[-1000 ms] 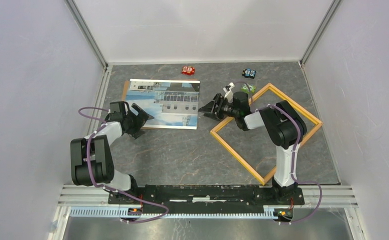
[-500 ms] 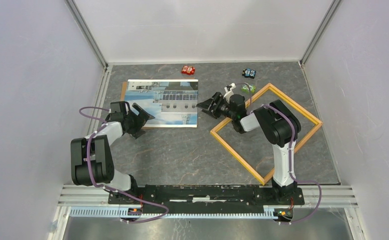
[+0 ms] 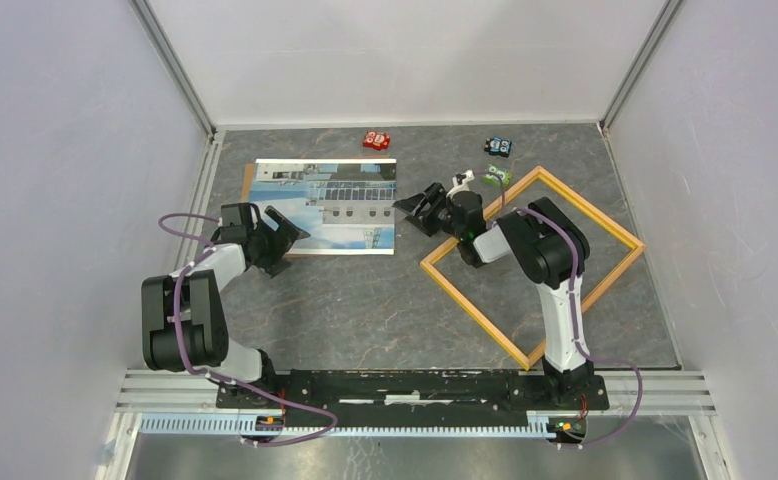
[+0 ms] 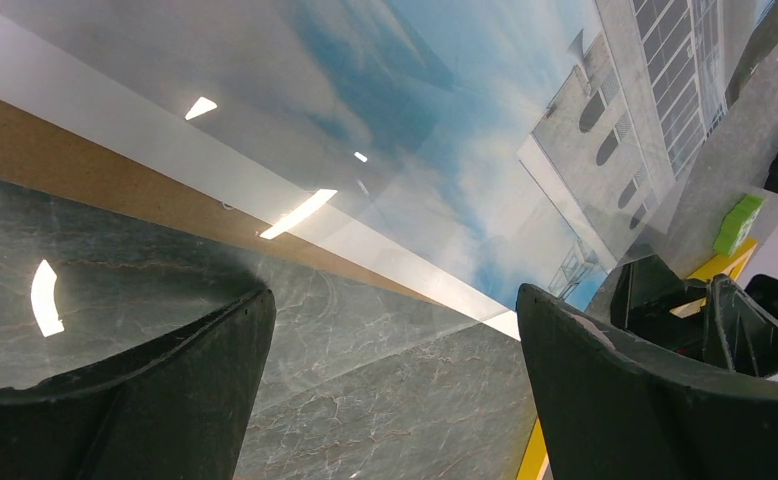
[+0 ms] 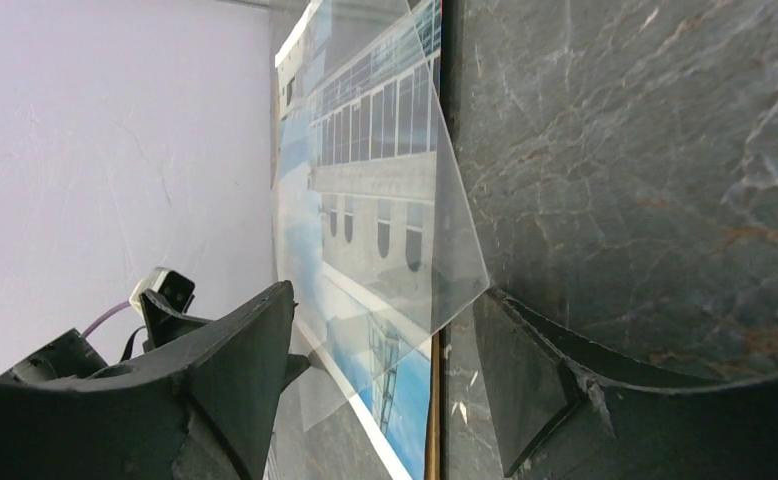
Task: Put the photo into the frame
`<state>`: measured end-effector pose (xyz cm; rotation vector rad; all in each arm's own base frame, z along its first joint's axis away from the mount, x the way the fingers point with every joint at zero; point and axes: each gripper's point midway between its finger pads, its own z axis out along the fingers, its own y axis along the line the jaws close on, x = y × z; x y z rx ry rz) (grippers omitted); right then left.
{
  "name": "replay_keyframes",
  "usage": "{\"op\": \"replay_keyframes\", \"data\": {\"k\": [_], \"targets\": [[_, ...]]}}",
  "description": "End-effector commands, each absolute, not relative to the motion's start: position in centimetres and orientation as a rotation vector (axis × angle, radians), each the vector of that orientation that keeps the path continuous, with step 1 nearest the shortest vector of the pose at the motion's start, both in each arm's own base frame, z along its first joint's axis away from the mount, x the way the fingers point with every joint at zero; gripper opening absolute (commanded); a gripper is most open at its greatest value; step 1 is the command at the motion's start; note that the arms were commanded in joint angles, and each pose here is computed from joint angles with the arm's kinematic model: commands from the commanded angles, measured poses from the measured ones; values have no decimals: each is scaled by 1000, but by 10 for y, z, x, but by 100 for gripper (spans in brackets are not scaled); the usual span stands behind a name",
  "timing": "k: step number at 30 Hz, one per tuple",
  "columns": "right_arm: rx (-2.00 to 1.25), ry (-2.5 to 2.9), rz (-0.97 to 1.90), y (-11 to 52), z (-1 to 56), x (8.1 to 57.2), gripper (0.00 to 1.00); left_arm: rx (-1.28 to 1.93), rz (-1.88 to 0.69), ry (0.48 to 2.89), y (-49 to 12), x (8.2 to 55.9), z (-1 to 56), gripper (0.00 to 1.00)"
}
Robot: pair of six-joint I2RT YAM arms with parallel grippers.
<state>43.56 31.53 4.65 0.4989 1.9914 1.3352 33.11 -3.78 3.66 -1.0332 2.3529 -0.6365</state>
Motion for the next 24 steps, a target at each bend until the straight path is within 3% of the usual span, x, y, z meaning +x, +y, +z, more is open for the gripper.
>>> {"op": "replay_keyframes", "data": {"k": [1,12,18,24], "targets": [[536,1967,1306,314,46,455,72,-1133,-510,2542,-38,282,-11,100],[520,1953,1384,334,57,458,64,-1137,-510,2544,-38,283,-12,100],[457,1878,1422,348,85,450,42,-1128,-531,2540,-41,286,-9,100],[357,1931,1299,342,78,454,7,-1003,-553,2512,-48,290,17,100]]}}
